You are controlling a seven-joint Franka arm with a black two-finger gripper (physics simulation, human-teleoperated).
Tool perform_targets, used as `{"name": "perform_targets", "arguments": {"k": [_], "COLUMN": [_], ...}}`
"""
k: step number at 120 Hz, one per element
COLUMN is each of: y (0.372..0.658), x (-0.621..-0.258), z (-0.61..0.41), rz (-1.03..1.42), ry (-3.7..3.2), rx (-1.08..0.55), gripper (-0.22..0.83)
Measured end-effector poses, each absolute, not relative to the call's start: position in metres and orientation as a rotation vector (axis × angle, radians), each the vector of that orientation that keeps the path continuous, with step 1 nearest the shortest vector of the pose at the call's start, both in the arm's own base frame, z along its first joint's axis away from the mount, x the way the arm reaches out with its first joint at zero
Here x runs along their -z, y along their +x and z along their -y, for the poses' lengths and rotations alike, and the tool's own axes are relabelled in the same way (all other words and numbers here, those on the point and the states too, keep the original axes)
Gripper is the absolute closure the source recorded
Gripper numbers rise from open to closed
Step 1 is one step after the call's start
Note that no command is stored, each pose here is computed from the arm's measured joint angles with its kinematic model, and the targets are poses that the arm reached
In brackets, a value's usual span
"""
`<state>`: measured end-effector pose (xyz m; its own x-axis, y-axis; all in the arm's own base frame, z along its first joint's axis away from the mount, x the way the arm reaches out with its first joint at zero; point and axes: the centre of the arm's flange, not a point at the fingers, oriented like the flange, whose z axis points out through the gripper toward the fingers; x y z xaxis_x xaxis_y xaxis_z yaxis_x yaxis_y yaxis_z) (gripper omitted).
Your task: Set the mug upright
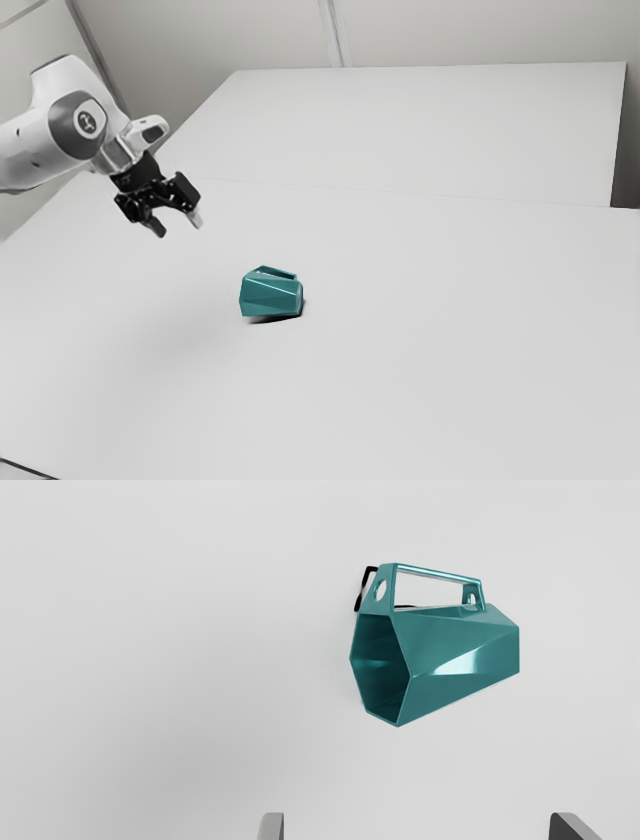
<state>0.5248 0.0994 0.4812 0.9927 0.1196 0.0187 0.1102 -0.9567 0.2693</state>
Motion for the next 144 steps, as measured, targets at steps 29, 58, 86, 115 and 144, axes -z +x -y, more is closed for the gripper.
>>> {"name": "perform_targets", "arguments": {"k": [29,58,86,115,144], "y": [0.518,0.499,0.495,0.481,0.474], "x": [-0.447,-0.412,-0.398,-0.376,-0.359], "z": [-0.101,-0.119,-0.117,-0.137,-0.147], "rz": [-0.158,-0.172,-0.079,-0.055,0.003], "ry": [2.754,2.627,2.552,2.449,2.368], "rx": [-0.096,-0.150,-0.237,-0.358,-0.473], "gripper": [0.03,0.02,0.02,0.02,0.02]}}
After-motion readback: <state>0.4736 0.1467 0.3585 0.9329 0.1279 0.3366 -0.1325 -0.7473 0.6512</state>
